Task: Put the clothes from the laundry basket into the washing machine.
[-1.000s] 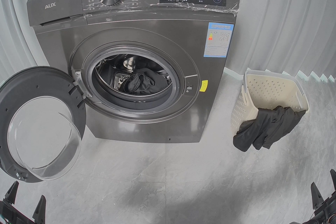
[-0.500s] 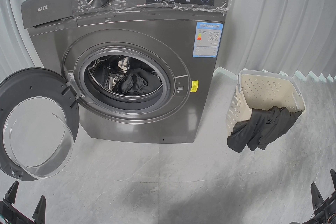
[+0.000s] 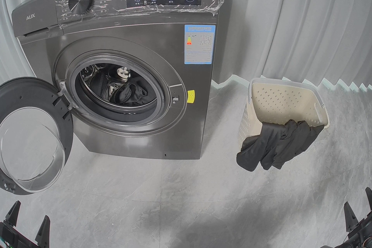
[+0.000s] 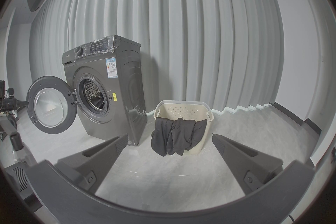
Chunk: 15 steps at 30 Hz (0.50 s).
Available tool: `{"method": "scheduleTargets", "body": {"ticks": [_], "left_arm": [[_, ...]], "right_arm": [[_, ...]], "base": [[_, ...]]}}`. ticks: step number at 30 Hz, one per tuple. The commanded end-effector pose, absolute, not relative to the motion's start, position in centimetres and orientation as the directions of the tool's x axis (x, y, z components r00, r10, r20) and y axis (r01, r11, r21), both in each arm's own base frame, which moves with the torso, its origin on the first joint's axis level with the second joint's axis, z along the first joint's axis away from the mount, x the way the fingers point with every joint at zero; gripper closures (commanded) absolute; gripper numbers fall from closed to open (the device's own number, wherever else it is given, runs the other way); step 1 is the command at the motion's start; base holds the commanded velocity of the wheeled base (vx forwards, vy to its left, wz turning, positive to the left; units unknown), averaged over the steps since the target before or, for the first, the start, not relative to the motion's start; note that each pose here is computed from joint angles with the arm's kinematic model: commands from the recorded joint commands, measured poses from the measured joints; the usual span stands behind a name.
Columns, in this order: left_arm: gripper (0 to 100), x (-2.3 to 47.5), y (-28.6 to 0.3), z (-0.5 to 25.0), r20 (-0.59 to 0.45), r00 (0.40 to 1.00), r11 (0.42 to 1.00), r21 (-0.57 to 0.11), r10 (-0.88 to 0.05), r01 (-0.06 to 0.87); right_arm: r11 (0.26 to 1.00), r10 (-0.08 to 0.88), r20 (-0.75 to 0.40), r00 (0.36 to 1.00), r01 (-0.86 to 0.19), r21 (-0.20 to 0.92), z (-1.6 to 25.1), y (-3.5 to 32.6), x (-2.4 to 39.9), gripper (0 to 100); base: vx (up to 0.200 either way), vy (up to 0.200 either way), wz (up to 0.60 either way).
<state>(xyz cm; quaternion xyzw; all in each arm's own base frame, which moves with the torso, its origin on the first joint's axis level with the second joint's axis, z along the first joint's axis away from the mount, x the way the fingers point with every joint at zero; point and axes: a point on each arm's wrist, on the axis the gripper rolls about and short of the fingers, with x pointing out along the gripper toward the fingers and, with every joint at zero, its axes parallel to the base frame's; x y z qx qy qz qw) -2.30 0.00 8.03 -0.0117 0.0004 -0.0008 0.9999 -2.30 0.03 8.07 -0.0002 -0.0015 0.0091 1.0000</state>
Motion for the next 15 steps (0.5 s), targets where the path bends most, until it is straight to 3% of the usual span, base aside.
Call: {"method": "scheduleTargets", "body": {"ticks": [1, 9, 15], "left_arm": [[0, -2.29, 0.00, 7.56, -0.002, 1.000, 1.000, -0.028, -0.002, 0.001], [0, -2.29, 0.00, 7.56, -0.002, 1.000, 1.000, -0.021, -0.002, 0.002], [0, -2.29, 0.00, 7.57, 0.000, 1.000, 1.000, -0.025, -0.002, 0.002]], "right_arm": [[1.000, 0.018, -0.005, 1.000, -0.018, 0.000, 7.56, 0.03, -2.25, 0], [1.000, 0.018, -0.005, 1.000, -0.018, 0.000, 7.56, 0.03, -2.25, 0], [1.000, 0.018, -0.005, 1.000, -0.018, 0.000, 7.56, 0.03, -2.25, 0]], "base": [[0.000, 0.000, 0.00], [0.000, 0.000, 0.00], [0.000, -0.200, 0.00]]}}
